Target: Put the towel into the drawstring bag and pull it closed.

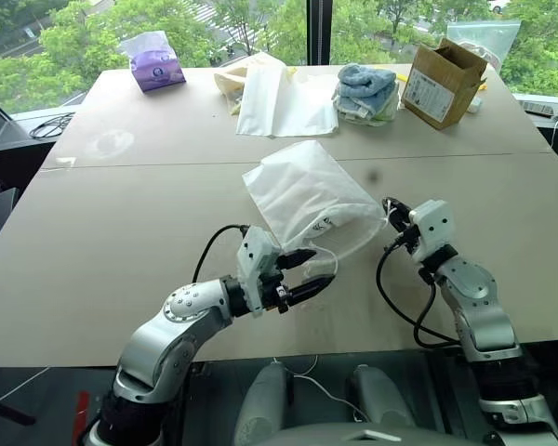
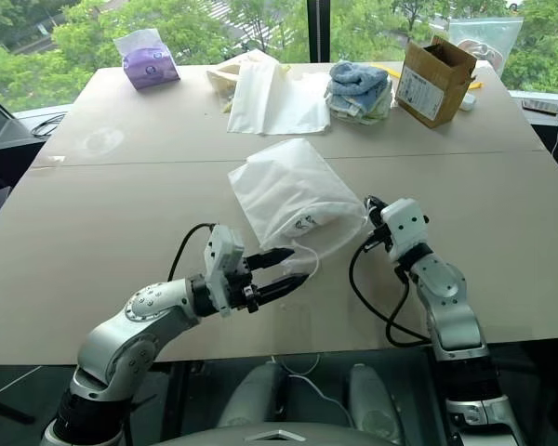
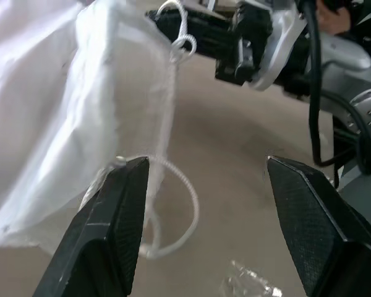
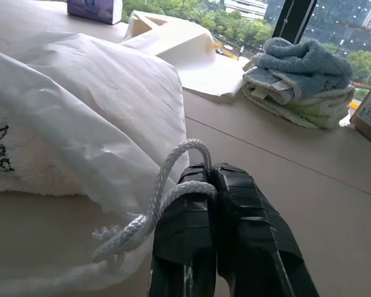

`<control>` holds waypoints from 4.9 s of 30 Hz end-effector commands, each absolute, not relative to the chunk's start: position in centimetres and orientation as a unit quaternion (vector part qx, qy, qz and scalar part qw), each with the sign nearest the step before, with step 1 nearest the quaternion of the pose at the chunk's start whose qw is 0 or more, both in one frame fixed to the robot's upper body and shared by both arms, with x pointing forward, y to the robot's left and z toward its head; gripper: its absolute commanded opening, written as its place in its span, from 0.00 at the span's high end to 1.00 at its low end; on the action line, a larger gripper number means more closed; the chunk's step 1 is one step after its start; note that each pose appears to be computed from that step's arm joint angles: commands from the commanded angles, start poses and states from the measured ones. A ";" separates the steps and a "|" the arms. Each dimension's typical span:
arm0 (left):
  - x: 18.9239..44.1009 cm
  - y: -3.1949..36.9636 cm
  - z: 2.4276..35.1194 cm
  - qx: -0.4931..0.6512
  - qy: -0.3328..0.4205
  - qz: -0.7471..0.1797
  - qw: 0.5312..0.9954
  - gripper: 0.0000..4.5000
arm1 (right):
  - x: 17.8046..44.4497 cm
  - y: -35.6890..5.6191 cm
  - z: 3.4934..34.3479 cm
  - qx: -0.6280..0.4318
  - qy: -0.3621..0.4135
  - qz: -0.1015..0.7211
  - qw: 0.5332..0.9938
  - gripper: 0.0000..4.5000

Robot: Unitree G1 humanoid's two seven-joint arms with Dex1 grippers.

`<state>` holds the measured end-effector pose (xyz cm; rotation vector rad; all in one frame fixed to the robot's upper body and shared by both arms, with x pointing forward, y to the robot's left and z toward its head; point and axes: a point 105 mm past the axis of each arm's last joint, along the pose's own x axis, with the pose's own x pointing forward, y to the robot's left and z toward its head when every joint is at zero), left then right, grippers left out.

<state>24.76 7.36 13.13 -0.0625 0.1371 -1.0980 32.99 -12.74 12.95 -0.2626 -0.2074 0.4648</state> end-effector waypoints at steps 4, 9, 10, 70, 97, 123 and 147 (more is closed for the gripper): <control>26.4 6.5 12.7 -0.011 0.106 -0.490 0.865 0.31 | 32.5 -12.2 14.2 -0.131 -0.125 0.227 0.957 1.00; 26.6 5.0 10.4 0.037 0.151 -0.487 0.860 0.31 | 32.4 -12.2 14.2 -0.131 -0.125 0.223 0.958 1.00; 26.8 4.9 9.9 0.046 0.156 -0.485 0.859 0.31 | 32.4 -12.2 14.2 -0.131 -0.124 0.223 0.958 1.00; 27.4 3.0 9.9 -0.135 0.156 -0.507 0.837 0.39 | 32.0 -13.1 13.8 -0.136 -0.110 0.201 0.964 1.00; 28.3 0.1 10.4 -0.210 0.155 -0.568 0.781 0.39 | 31.8 -13.5 14.2 -0.138 -0.112 0.187 0.966 1.00; 29.4 1.1 15.3 -0.177 -0.011 -0.539 0.824 0.99 | 31.3 -14.5 14.4 -0.147 -0.101 0.187 0.966 1.00; 32.2 15.6 23.3 0.324 -0.275 -0.018 0.905 0.99 | 35.4 -22.2 17.8 0.036 -0.108 -0.054 0.992 1.00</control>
